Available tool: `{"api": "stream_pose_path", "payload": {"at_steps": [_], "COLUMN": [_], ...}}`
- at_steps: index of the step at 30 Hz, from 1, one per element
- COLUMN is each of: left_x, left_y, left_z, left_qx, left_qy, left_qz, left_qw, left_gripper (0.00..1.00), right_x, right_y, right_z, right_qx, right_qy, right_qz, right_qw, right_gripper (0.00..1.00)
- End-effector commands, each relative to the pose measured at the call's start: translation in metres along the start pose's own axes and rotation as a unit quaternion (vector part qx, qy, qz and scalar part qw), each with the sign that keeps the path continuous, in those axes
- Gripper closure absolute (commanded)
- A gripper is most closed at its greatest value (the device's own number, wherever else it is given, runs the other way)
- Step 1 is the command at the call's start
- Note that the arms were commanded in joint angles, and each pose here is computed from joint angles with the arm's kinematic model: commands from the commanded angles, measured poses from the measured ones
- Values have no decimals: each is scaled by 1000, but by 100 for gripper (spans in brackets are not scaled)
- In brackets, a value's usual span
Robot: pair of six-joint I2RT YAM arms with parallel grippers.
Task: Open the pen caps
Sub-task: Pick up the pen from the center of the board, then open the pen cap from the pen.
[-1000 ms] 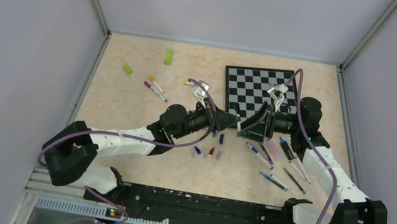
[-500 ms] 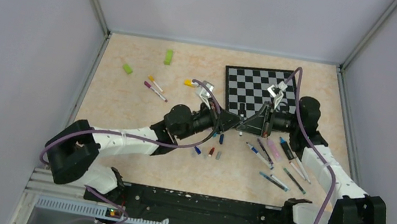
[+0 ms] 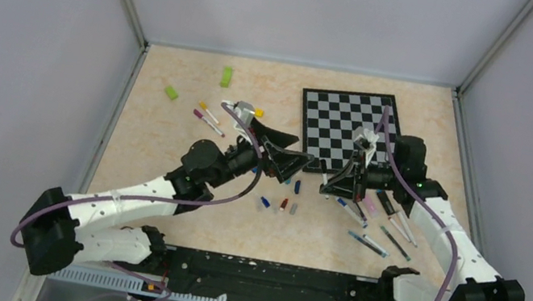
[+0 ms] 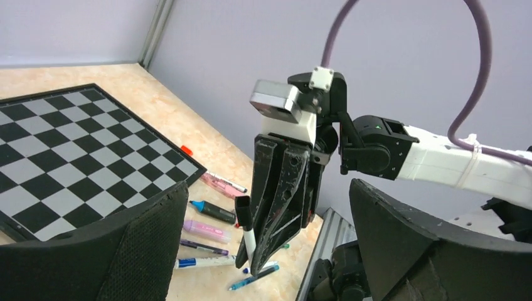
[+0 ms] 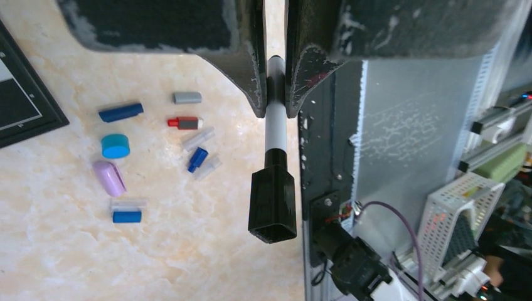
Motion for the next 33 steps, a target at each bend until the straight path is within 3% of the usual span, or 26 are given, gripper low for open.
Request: {"api": "stream_pose_path", "payload": {"at_steps": [1, 6, 10, 24, 33], "left_x": [13, 4, 10, 10, 7], "left_y": [-8, 6, 17, 38, 43], "left_z": [19, 30, 39, 74, 84], "left_qx": [35, 43, 43, 82, 96], "left_qy": [-56, -109, -117, -115, -119], "left_qz": [-16, 16, 5, 8, 19], "left_qw": [998, 993, 992, 990, 988], "left_gripper": [1, 3, 15, 36, 59], "right_x": [-4, -8, -12, -18, -23], "right_y": [-7, -7, -6, -2, 0], "right_z": [7, 9, 9, 9, 9], "right_qx": [27, 35, 39, 38, 37], "right_qy": [-75, -65, -55, -27, -15], "right_qz": [31, 38, 41, 30, 33], "right_qw": [996, 997, 997, 998, 999], "right_gripper": [100, 100, 100, 100, 100]}}
Point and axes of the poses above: each gripper's point midway between its finger pads, its own y axis out along the fingers, its own x axis along the line the jaws close on, z = x × y, the point moved 1 cm from there along -y, back along the fingers, and after that the axes turned 13 degrees about y, right-handed, at the moved point
